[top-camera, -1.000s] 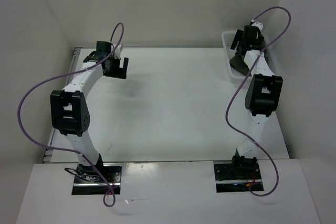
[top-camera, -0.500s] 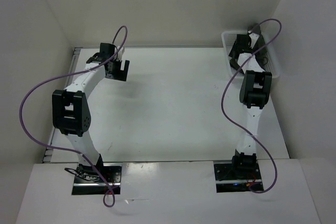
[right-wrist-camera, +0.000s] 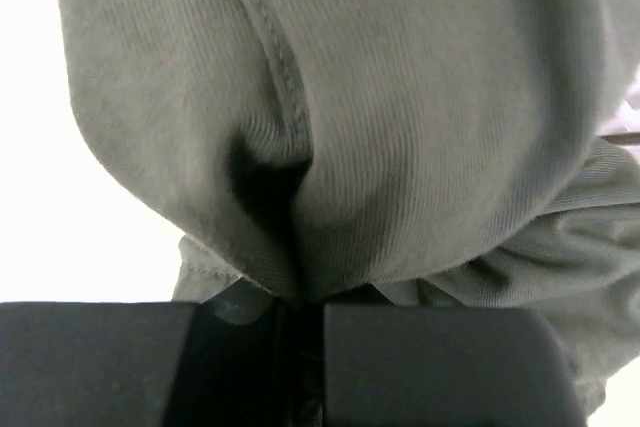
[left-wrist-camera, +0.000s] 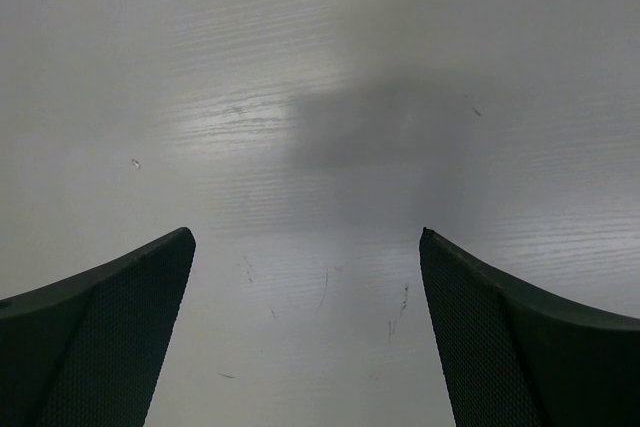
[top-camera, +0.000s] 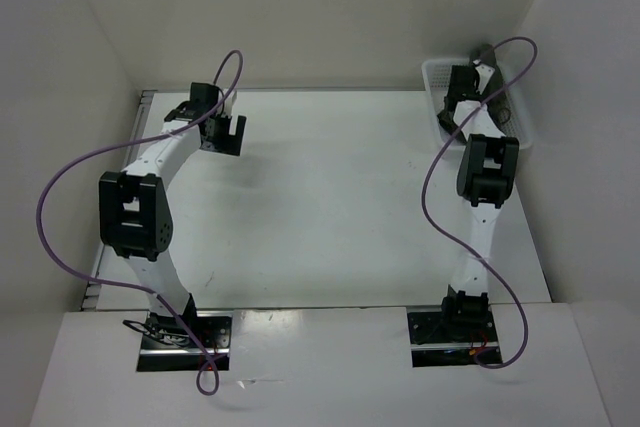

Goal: Fold and stack the shorts
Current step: Grab the shorts from the pile

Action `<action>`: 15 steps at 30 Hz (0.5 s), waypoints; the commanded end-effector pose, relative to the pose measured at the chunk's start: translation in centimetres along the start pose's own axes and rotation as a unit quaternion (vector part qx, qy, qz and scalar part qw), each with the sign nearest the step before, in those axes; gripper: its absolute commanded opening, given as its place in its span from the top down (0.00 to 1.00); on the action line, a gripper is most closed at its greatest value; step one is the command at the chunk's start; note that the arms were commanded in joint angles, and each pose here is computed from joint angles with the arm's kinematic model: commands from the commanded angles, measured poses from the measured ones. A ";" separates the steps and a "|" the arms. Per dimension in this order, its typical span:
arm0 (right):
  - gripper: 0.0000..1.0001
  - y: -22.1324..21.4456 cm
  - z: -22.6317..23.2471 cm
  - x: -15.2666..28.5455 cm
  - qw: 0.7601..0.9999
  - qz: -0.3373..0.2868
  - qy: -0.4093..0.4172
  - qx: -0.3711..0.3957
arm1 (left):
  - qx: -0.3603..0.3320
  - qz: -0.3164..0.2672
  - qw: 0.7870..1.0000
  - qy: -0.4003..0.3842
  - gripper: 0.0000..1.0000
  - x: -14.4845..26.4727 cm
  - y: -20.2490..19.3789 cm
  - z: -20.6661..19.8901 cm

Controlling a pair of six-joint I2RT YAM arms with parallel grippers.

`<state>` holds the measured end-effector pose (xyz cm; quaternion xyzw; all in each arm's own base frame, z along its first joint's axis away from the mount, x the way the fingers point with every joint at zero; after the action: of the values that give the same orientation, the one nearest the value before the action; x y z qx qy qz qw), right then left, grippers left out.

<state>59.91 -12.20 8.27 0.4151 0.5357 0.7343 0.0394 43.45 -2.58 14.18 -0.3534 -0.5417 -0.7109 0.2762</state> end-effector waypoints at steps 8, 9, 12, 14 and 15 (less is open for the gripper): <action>1.00 16.6 -1.0 15.5 0.974 -0.132 0.034 -0.181 | 0.001 -0.113 0.994 -0.002 0.00 6.1 5.6 0.6; 1.00 17.8 -1.1 16.7 0.971 -0.144 0.041 -0.187 | 0.002 -0.120 0.993 -0.001 0.00 6.4 6.0 0.8; 1.00 22.3 -1.7 21.6 0.955 -0.197 0.072 -0.212 | 0.002 -0.153 0.988 0.001 0.00 8.6 7.3 1.0; 1.00 26.4 -2.2 26.1 0.936 -0.256 0.100 -0.219 | 0.003 -0.169 0.986 0.005 0.00 10.0 7.7 1.2; 1.00 27.7 -2.3 27.6 0.930 -0.273 0.115 -0.218 | 0.003 -0.175 0.985 0.006 0.00 10.5 7.9 1.2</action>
<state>54.40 -11.29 33.40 0.2811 0.4661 0.8214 0.1704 43.55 -3.14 22.42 -0.2902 -0.5793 -0.7347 0.2010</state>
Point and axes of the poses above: each gripper's point midway between its finger pads, its own x axis back along the fingers, its own z axis along the line the jaws close on, y = z × x, the point moved 3 cm from there along x, back along the fingers, and after that the axes turned 7 degrees about -x, right-handed, at the moved point
